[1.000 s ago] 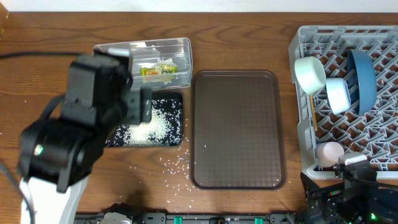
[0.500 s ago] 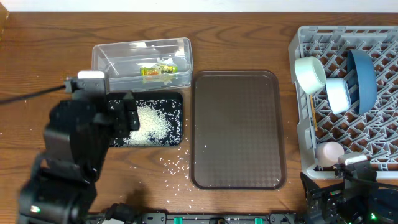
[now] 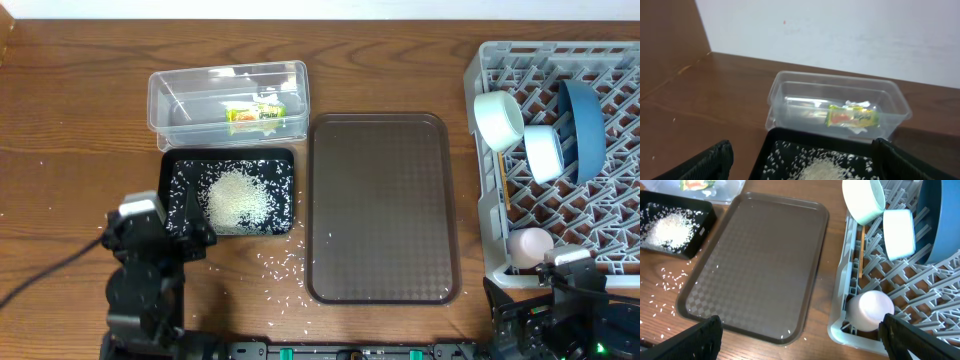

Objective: Sort waste into correct bins and load items into the dishwasher rack

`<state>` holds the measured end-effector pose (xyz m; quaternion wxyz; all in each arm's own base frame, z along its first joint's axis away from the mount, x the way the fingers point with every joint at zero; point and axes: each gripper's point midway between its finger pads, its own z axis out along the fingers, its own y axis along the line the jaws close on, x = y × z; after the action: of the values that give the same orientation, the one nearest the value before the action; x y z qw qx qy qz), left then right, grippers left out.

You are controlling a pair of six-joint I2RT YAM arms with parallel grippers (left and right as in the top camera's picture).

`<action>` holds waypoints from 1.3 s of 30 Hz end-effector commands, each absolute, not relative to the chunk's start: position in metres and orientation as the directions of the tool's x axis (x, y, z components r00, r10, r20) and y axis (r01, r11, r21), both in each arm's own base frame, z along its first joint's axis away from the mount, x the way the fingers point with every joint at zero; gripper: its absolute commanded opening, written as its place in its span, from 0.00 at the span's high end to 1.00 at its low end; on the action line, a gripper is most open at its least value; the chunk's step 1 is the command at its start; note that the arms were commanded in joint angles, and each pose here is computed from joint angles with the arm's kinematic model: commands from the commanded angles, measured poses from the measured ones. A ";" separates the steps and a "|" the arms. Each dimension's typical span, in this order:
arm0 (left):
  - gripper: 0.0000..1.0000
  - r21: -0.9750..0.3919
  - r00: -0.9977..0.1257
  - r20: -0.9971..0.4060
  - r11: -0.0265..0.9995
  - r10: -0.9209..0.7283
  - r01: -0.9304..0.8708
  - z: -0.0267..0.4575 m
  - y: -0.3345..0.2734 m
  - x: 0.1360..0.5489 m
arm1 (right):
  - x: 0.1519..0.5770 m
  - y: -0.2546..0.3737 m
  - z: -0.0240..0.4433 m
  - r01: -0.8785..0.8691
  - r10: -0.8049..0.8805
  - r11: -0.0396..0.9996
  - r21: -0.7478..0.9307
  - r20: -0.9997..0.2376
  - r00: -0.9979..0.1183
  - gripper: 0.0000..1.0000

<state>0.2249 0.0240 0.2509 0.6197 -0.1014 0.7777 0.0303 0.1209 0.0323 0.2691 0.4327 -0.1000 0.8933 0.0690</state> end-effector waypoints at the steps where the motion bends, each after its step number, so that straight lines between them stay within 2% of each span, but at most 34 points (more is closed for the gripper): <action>1: 0.10 -0.086 -0.194 -0.972 0.972 -0.129 -0.218 0.233 0.029 0.219 | 0.120 0.033 0.272 -0.254 -0.135 0.967 0.026 -0.792 -0.595 0.01; 10: 0.10 -0.117 -0.120 -0.982 0.973 -0.143 -0.199 0.185 0.027 0.225 | 0.120 0.033 0.272 -0.254 -0.135 0.967 0.026 -0.792 -0.595 0.01; 16: 0.10 -0.126 -0.149 -0.978 0.985 -0.143 -0.117 0.139 0.011 0.241 | 0.120 0.033 0.272 -0.254 -0.135 0.967 0.026 -0.792 -0.595 0.01; 39: 0.10 -0.134 -0.134 -0.980 0.987 -0.145 -0.085 0.139 0.005 0.244 | 0.120 0.033 0.272 -0.254 -0.135 0.967 0.026 -0.792 -0.595 0.01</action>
<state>0.2431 0.0064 0.1570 0.6687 -0.0761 0.7394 -0.0195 0.1207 0.0323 0.2690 0.4323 -0.1003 0.8935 0.0690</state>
